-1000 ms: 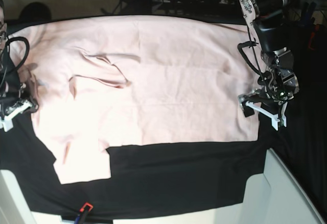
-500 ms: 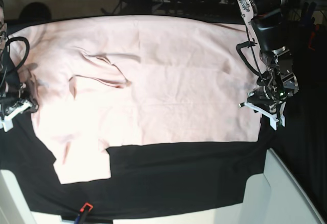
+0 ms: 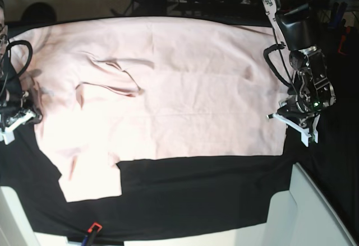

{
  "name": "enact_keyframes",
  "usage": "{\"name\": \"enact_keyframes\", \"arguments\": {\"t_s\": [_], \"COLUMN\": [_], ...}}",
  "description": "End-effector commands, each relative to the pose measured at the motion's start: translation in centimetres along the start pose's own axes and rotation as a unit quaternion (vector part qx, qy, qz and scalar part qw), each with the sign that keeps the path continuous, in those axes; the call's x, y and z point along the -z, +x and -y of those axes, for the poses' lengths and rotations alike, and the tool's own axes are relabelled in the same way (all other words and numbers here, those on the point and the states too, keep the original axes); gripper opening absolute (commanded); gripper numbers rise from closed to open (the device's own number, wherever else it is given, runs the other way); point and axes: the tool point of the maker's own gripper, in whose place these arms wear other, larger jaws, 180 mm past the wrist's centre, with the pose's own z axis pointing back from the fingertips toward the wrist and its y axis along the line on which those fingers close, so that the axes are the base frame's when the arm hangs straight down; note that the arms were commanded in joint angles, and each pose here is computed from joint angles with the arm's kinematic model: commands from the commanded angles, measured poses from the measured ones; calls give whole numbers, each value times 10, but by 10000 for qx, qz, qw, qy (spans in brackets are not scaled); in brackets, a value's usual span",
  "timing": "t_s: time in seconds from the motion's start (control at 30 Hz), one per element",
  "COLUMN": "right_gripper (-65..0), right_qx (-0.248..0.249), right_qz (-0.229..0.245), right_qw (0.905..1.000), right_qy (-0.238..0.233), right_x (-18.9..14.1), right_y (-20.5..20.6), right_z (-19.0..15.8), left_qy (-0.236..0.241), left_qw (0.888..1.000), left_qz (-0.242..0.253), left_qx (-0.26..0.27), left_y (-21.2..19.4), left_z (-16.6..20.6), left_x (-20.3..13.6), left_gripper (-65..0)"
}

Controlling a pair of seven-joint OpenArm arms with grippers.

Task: Fold the T-shirt properly
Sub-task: 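Lower both grippers and pinch the shirt's side edges midway along the body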

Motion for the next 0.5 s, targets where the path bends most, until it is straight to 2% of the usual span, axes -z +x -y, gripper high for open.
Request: {"name": "enact_keyframes", "arguments": {"t_s": [0.0, 0.03, 0.2, 0.27, 0.3, 0.37, 0.47], "right_gripper": [-649, -649, -649, -649, -649, -649, -649], "right_qx": [-78, -77, -75, -75, -75, -75, -78], "right_qz": [284, 282, 280, 280, 280, 280, 284], "right_qw": [9996, 9996, 9996, 9996, 9996, 9996, 9996], "right_qy": [20, 27, 34, 34, 34, 34, 20], "right_x": [-6, -6, -5, -5, -5, -5, -6], "right_y": [25, 25, 25, 25, 25, 25, 25], "right_z": [1, 0, 0, 0, 0, 0, 1], "left_qy": [1, 1, 3, 81, 124, 199, 184], "left_qw": [9997, 9997, 9995, 9991, 9983, 9965, 9953], "left_qz": [249, 257, 317, 362, 416, 437, 440], "left_qx": [-3, -3, -25, -215, -386, -689, -841], "left_y": [19, 19, 24, 25, 30, 32, 35], "left_z": [-2, -2, -2, -13, -20, -33, -37], "left_x": [-4, -4, -6, -7, -9, -9, -7], "left_gripper": [-626, -650, -647, -642, -618, -526, -314]}}
